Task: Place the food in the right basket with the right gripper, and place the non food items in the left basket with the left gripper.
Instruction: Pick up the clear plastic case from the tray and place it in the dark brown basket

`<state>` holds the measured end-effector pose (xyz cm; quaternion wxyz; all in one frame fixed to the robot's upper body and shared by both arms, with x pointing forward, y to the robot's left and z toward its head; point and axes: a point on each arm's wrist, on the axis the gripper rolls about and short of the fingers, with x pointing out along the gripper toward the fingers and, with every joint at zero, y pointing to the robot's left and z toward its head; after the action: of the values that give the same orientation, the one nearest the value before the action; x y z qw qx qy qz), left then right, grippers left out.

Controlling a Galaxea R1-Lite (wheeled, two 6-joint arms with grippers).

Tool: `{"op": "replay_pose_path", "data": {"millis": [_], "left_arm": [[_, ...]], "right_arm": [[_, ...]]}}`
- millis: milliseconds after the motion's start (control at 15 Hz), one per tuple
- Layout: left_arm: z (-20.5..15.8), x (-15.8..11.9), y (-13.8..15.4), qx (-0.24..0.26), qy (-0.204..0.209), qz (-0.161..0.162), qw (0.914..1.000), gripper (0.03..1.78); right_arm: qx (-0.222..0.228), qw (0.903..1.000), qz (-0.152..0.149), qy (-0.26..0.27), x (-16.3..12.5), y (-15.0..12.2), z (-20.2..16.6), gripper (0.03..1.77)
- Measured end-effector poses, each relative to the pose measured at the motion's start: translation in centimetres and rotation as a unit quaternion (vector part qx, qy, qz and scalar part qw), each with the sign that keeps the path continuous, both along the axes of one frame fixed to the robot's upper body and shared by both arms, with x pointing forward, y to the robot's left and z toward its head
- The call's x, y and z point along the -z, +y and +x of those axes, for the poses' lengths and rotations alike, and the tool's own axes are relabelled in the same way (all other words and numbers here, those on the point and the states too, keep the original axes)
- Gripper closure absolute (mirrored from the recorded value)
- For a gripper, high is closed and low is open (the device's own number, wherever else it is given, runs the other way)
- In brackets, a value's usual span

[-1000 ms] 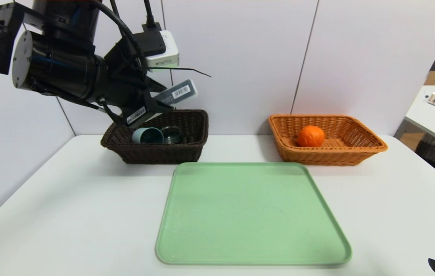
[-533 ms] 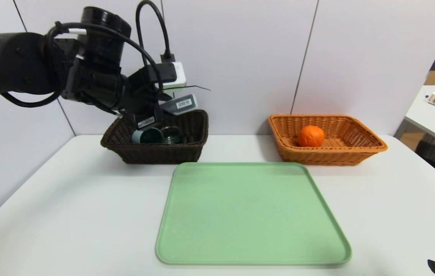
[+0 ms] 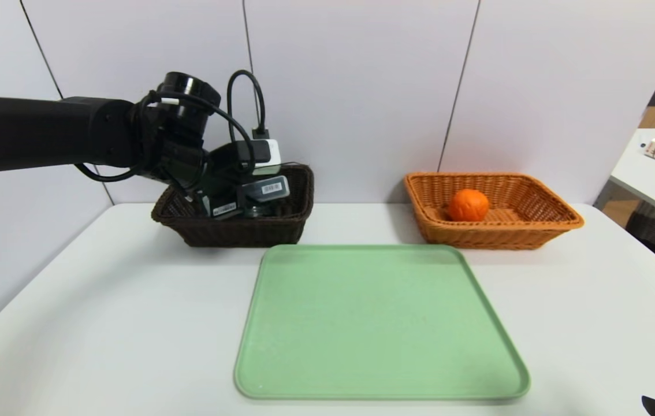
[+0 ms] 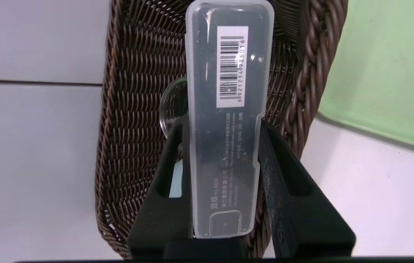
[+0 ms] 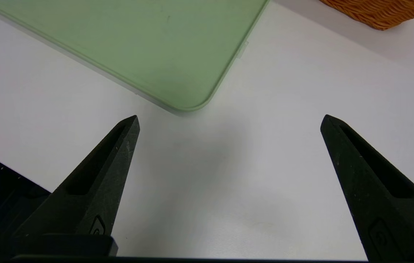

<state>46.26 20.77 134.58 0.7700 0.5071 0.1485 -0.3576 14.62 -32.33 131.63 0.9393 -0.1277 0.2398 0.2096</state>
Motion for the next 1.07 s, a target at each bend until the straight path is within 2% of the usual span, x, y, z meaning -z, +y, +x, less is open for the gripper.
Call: {"op": "replay_pose_path", "data": {"millis": [200,400,600,933,1067], "left_arm": [[0.5,0.5,0.0,-0.001,0.001,0.005,1.0,1.25],[0.8,0.5,-0.2,-0.002,-0.003,0.004,1.0,0.89],[0.8,0.2,-0.1,-0.002,-0.015,-0.001,0.9999,0.64],[-0.4,-1.7,0.1,-0.004,-0.036,-0.013,0.9993,0.39],[-1.5,-3.7,0.2,-0.011,-0.054,-0.038,0.9978,0.33]], "right_arm": [[0.0,1.0,0.0,0.001,0.0,0.0,0.0,0.09],[-0.001,1.0,-0.001,0.005,0.3,0.0,0.0,0.09],[-0.001,1.0,-0.001,0.006,0.4,0.0,0.0,0.09],[-0.001,1.0,-0.002,0.006,0.4,0.0,0.0,0.09],[0.0,1.0,-0.002,0.006,0.4,0.0,0.0,0.09]]}}
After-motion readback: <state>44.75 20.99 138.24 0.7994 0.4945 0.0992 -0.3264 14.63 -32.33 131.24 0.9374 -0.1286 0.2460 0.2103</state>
